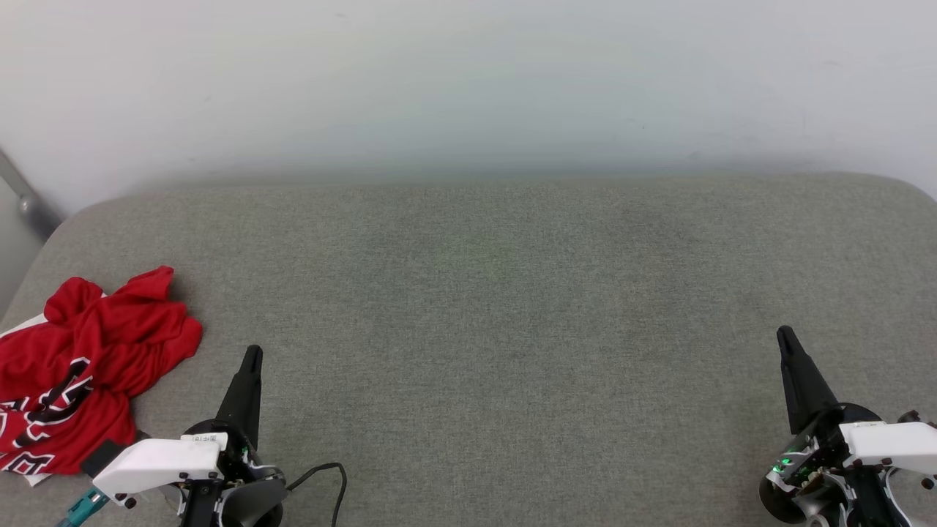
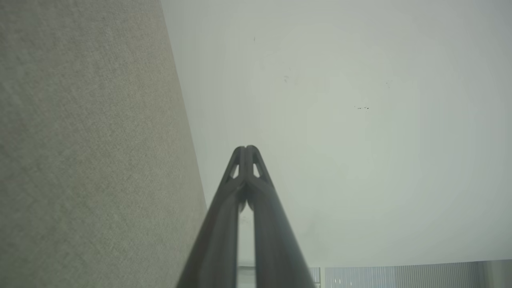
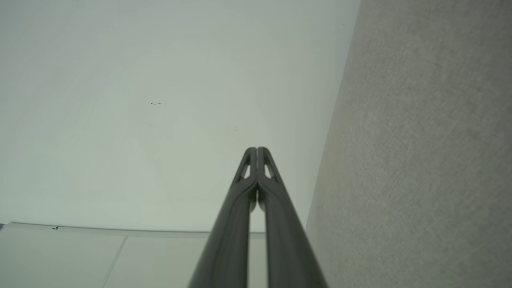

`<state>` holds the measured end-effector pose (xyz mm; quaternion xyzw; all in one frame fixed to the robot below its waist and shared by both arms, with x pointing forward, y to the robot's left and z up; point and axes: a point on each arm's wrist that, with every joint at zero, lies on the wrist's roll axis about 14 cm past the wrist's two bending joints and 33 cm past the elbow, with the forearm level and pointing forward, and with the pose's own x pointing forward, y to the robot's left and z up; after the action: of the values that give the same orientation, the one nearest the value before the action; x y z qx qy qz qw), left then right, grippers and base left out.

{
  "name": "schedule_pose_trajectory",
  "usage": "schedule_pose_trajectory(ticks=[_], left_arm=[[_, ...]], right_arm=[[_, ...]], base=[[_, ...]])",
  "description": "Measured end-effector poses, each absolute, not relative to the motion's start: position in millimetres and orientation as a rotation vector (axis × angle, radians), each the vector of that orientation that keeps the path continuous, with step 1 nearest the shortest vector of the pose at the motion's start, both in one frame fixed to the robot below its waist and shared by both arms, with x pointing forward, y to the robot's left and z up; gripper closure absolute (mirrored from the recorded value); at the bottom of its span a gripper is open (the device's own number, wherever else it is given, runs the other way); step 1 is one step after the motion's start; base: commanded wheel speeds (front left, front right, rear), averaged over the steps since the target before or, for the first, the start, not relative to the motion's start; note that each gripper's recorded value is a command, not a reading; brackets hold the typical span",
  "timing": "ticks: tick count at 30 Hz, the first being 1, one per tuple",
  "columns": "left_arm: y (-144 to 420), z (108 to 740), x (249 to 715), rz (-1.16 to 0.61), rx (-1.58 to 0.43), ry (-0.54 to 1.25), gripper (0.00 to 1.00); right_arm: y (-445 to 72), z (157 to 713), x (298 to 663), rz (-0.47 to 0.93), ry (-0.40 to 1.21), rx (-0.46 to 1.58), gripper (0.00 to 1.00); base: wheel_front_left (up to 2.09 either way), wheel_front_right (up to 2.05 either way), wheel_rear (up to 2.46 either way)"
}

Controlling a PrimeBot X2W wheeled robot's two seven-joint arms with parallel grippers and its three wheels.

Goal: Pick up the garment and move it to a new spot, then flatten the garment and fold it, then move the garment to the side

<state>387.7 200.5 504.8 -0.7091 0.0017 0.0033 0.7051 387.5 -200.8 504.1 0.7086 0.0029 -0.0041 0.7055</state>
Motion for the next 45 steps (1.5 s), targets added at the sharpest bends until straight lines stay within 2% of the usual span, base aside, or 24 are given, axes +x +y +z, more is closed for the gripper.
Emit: schedule_pose_trajectory(ticks=[43, 44, 45], left_arm=[[201, 505, 388, 0.007, -1.577, 0.004, 1.0], [200, 496, 384, 0.028, -1.579, 0.024, 0.0], [199, 491, 382, 0.04, -1.58, 0.038, 0.0]], right_arm=[[-201, 504, 387, -0.009, 0.007, 1.575, 1.0], [-201, 496, 384, -0.03, 0.026, 1.578, 0.0], [-201, 490, 381, -0.042, 0.037, 1.578, 0.0]], base=[[0.0, 0.0, 0.0], [0.0, 0.0, 0.0], [0.0, 0.0, 0.0]])
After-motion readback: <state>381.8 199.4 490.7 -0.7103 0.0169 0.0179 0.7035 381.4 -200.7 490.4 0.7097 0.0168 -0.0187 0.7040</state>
